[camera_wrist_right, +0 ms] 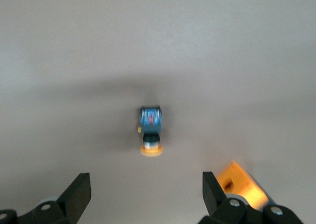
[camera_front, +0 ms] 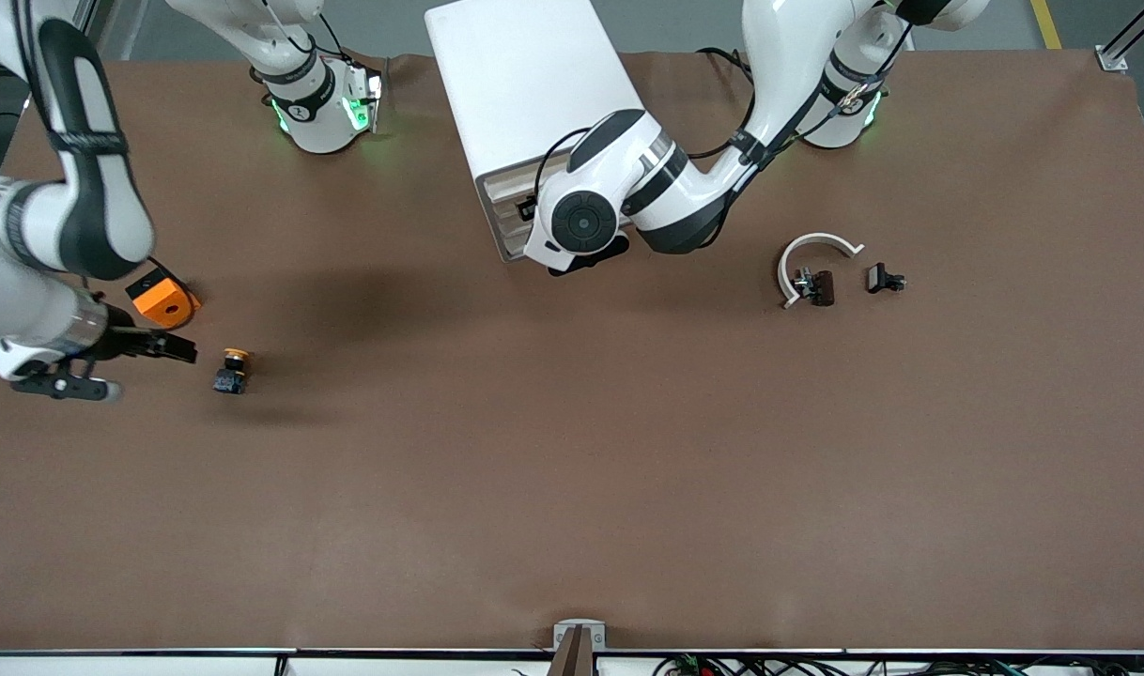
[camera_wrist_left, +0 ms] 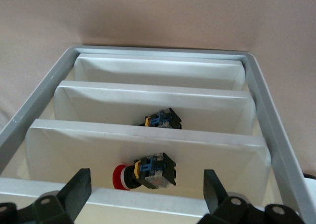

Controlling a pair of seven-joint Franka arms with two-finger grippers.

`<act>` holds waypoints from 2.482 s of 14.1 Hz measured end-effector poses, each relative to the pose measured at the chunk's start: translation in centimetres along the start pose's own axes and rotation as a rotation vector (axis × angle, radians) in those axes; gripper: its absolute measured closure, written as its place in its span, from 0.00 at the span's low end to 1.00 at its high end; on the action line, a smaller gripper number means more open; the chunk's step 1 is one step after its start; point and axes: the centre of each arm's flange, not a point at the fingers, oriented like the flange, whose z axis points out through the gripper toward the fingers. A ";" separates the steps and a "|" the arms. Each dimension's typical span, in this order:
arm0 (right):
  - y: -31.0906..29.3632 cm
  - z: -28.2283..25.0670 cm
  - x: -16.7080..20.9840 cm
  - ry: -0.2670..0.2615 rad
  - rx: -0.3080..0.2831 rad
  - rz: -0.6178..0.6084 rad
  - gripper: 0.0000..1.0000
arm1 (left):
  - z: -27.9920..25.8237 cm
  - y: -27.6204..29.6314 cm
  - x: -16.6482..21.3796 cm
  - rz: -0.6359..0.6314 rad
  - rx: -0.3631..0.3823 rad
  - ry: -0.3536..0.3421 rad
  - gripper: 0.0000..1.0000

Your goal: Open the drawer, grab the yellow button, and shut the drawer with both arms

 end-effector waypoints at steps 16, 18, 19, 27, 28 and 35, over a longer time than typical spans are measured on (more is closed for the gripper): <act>-4.4 -21.5 -2.6 0.015 0.010 0.012 0.00 | -6.4 -1.2 2.8 -0.071 -0.079 0.074 0.00; -5.2 -22.7 -3.4 0.015 0.014 0.003 0.00 | -11.9 -4.4 5.5 -0.110 -0.136 0.145 0.00; -5.3 -23.6 -4.2 0.019 0.015 0.000 0.00 | -14.7 -6.6 6.3 -0.114 -0.148 0.176 0.00; -4.1 -28.3 -9.5 0.059 0.022 -0.048 0.00 | -30.6 -27.1 8.4 0.090 -0.158 0.294 0.00; -3.9 -27.7 -9.5 0.048 0.022 -0.048 0.00 | -32.1 -30.2 8.9 0.127 -0.164 0.310 0.00; -3.7 -26.5 -11.7 0.056 0.027 -0.053 0.00 | -36.8 -45.1 10.0 0.274 -0.114 0.440 0.00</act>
